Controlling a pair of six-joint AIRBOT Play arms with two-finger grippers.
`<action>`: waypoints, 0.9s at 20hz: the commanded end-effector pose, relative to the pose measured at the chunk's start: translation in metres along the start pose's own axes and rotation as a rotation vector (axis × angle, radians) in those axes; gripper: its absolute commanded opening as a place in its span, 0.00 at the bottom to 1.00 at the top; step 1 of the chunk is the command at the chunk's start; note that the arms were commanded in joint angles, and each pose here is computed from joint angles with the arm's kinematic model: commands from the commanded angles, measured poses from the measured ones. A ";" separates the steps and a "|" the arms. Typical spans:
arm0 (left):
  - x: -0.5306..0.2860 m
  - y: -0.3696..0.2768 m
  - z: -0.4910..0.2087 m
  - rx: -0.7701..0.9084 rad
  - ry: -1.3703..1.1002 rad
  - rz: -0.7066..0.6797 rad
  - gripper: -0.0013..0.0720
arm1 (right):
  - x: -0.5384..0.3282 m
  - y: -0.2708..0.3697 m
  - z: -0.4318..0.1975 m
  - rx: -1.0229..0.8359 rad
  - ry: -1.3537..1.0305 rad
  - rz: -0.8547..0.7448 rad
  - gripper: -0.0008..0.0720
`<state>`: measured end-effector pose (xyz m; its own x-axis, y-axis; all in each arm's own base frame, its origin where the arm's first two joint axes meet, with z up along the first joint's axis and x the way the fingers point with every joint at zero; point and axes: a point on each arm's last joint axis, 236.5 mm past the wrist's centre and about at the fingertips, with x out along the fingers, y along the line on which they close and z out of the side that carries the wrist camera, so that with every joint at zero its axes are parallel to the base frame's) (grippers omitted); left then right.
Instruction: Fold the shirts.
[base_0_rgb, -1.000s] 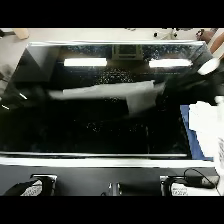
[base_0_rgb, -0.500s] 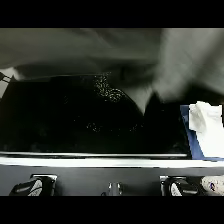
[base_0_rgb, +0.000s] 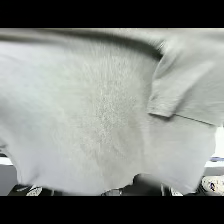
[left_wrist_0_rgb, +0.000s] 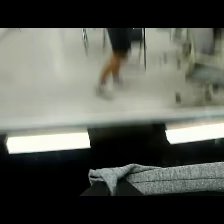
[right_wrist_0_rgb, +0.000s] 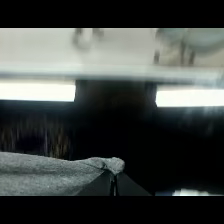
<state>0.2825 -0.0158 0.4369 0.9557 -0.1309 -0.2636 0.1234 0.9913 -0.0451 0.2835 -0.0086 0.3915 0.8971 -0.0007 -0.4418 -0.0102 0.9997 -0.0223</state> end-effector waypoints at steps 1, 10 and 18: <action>0.092 0.031 -0.126 -0.132 0.421 -0.026 0.05 | 0.104 -0.006 -0.105 0.081 0.532 0.022 0.03; 0.290 0.088 -0.338 -0.421 0.696 0.013 0.05 | 0.388 0.036 -0.248 0.329 0.693 0.137 0.03; 0.366 0.090 -0.329 -0.451 0.607 -0.019 0.05 | 0.438 0.020 -0.198 0.393 0.386 0.093 0.03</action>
<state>0.5378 0.0251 0.0257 0.6070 -0.2558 -0.7524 -0.1129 0.9094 -0.4003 0.5741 0.0085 0.0171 0.6222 0.1652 -0.7652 0.1447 0.9364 0.3198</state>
